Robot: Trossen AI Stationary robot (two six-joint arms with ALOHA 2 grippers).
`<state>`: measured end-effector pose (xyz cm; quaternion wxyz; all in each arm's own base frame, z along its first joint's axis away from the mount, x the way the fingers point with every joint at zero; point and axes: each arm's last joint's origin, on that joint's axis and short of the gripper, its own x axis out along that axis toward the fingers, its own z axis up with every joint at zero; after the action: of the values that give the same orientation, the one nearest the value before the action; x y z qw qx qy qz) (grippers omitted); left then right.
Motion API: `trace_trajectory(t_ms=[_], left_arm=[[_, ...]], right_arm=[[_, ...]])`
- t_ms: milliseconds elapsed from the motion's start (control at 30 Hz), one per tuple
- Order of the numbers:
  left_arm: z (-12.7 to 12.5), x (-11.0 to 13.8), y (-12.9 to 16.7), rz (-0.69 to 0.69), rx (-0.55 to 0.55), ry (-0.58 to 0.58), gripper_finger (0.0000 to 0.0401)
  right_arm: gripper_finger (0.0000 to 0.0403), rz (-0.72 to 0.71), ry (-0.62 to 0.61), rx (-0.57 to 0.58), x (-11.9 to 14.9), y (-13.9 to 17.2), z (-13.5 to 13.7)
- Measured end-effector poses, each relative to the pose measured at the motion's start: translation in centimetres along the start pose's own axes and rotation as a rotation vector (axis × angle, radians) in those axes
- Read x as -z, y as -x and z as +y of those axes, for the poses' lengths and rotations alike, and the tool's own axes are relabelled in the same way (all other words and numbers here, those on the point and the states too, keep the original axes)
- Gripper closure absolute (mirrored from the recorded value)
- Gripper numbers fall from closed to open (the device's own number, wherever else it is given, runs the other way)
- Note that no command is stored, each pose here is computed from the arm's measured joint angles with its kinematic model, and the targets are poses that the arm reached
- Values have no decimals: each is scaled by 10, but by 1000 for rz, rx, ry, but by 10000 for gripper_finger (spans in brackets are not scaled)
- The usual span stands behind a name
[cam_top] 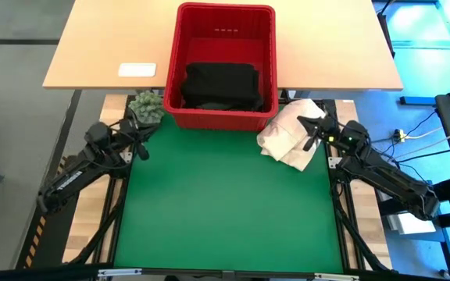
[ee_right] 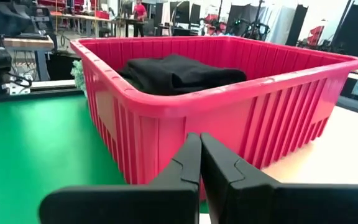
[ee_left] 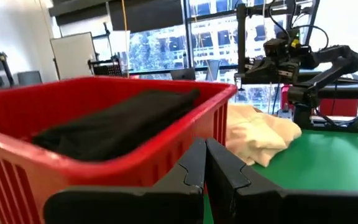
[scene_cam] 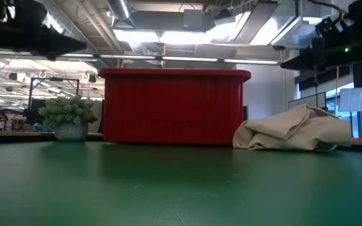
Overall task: Fold laundry
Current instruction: Return to Home Position
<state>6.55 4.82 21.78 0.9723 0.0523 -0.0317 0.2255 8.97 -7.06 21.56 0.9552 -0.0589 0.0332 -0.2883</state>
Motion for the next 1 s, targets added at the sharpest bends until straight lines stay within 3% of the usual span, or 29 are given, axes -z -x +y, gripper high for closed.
trace_trajectory(t_ms=[267,467,667,1000], left_arm=[[0,28,-6,71,5,29,401],[-1,47,-10,37,28,22,401],[-1,48,-11,21,43,9,401],[-1,48,-11,24,46,9,401]], right_arm=[[398,16,-2,6,22,-3,2],[398,12,-6,7,37,-4,4],[398,20,-10,6,51,-4,6],[398,32,-31,7,53,-4,6]])
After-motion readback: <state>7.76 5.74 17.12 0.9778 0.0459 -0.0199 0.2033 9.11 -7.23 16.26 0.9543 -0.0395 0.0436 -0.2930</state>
